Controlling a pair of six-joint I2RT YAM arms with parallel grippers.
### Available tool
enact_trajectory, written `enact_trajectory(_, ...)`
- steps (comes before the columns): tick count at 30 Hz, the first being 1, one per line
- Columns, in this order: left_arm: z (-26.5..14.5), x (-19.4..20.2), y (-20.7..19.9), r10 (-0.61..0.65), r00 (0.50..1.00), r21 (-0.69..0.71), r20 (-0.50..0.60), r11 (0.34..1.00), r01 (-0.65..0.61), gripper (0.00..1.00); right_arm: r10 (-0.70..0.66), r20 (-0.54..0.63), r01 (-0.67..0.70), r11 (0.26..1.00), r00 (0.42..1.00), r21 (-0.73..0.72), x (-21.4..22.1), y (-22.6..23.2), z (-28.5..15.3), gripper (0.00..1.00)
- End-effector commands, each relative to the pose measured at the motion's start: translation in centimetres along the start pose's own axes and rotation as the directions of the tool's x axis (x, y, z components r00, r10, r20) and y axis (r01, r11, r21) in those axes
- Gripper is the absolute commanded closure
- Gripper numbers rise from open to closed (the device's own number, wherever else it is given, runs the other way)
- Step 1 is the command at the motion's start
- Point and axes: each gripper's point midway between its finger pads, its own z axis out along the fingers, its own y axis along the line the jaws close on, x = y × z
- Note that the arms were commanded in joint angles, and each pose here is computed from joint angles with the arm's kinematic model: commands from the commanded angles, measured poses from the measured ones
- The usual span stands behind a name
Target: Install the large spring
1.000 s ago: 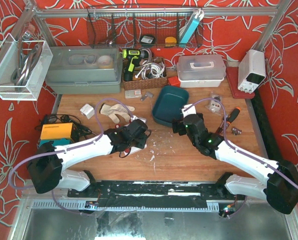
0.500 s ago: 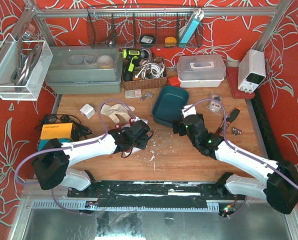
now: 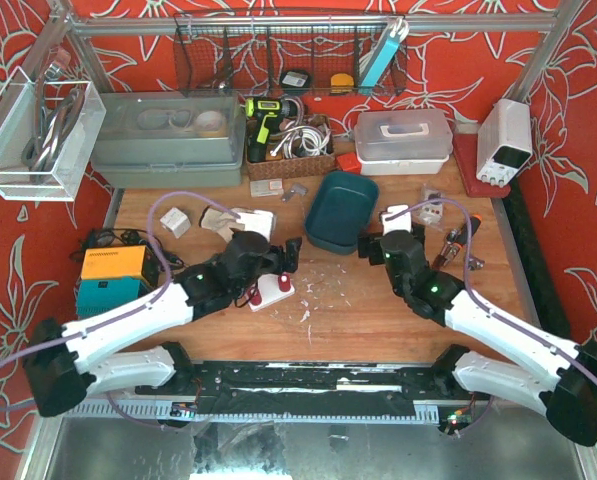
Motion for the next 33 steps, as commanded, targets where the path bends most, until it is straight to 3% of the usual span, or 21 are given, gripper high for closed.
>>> enact_trajectory(1,-3.0,-6.1,2.5,-0.071,0.945,-0.049,0.32,0.995,0.092,0.0,0.034,0.121,-0.061,0.973,0.992,0.223,-2.2,-4.8,-1.6,0.01)
enact_trajectory(7,-6.4,-9.5,6.7,-0.024,0.823,-0.11,0.567,0.988,0.105,0.0,0.005,0.26,-0.127,0.88,0.966,0.457,-5.4,-9.9,-3.5,0.01)
enact_trajectory(12,-6.9,-9.3,10.3,0.218,0.768,-0.321,0.602,0.947,-0.018,0.0,0.018,0.248,-0.146,0.848,0.969,0.51,-5.9,-12.4,-2.1,0.01)
enact_trajectory(20,-4.3,-5.3,16.2,0.301,0.835,-0.479,0.461,0.876,-0.051,0.0,-0.119,0.083,0.056,0.841,0.989,0.539,-2.9,-14.5,1.6,0.01)
enact_trajectory(26,-3.0,-2.2,20.5,0.243,0.865,-0.502,0.439,0.865,0.013,0.0,-0.067,0.072,0.022,0.864,0.995,0.503,0.1,-16.5,2.9,0.01)
enact_trajectory(33,-0.5,0.5,21.5,0.228,0.893,-0.456,0.387,0.889,-0.029,0.0,-0.035,0.028,0.019,0.897,0.999,0.443,3.3,-17.5,5.8,0.01)
